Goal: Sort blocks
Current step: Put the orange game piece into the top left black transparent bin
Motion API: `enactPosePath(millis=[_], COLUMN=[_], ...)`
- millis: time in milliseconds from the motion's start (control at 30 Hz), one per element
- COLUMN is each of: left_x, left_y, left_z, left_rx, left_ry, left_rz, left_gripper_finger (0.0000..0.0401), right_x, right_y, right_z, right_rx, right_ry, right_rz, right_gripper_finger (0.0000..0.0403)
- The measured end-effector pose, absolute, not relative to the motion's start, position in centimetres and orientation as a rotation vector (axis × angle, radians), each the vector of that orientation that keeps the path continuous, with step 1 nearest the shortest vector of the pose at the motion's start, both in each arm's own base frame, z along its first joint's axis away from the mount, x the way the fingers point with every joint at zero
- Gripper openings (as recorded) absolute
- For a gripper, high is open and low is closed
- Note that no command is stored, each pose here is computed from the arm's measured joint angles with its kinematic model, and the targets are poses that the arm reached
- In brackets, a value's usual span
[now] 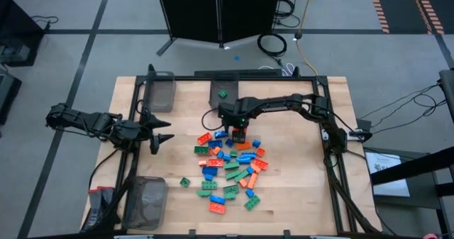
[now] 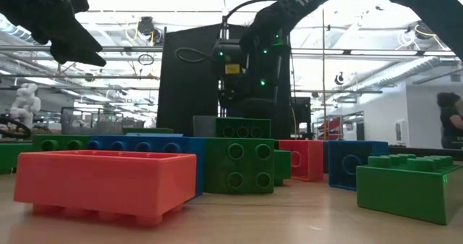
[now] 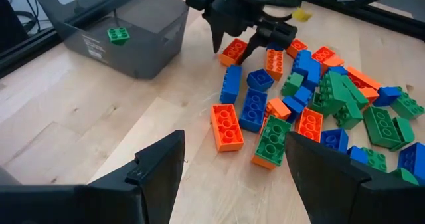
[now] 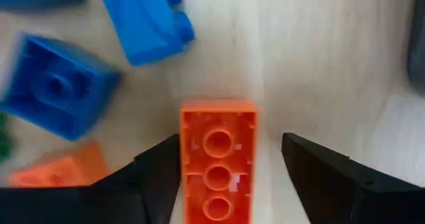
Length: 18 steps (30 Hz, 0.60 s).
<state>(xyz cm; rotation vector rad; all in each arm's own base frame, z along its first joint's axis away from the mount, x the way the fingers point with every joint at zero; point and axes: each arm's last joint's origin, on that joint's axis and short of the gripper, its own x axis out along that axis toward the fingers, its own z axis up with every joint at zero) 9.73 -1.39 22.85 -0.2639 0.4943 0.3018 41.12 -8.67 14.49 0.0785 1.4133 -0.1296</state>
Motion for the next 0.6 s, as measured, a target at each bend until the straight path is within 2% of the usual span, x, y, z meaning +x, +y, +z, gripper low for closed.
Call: enactPosePath(millis=[167,467,600], left_x=[9.7,9.7,9.7], left_y=[-1.4,-1.4,-1.4], left_z=[22.8,22.9,22.8], left_rx=[-0.264,-0.265,-0.264], left_ry=[0.494,0.494,0.494], left_rz=[0.302,0.302,0.302], left_gripper_finger=[0.0257,0.0257,0.0257], right_x=[40.8,40.4,40.3], right_y=[-8.8,-8.1,-7.7], right_z=[14.4,14.9,16.7], right_rx=[0.089,0.112,0.105], right_ry=[1.444,1.482,1.450], right_rz=[-0.119,-0.129,-0.122], right_gripper_finger=[0.0113,0.0116,0.0116])
